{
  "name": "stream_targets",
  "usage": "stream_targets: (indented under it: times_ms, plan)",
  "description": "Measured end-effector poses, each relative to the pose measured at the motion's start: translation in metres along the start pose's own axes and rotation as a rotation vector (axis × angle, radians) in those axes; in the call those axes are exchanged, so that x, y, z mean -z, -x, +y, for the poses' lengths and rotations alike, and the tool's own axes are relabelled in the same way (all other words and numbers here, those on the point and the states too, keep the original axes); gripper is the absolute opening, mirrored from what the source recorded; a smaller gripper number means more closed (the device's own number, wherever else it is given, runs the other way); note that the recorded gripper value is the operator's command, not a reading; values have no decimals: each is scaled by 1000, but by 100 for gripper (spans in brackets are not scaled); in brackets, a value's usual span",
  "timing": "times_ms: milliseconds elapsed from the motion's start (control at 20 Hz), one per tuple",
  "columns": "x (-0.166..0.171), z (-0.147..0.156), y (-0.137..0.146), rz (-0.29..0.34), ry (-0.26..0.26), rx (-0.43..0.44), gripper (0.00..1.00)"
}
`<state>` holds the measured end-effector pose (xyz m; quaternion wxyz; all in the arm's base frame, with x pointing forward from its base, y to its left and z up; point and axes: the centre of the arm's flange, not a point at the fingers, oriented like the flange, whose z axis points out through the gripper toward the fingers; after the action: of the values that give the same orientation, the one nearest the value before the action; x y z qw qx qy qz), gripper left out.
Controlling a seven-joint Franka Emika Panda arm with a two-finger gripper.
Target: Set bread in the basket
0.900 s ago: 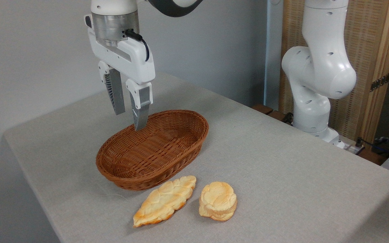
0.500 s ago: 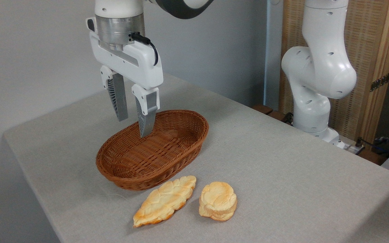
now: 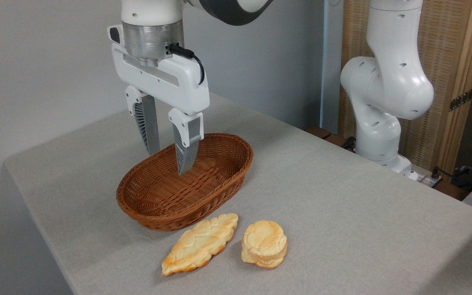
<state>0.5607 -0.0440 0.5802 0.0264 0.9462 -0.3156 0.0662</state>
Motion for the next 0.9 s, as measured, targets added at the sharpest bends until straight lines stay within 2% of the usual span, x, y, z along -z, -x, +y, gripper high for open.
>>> stream_targets:
  times_ms: [200, 900]
  plan:
    - [1, -9, 6, 0, -4, -3, 100]
    - [-1, -5, 5, -16, 7, -10, 100]
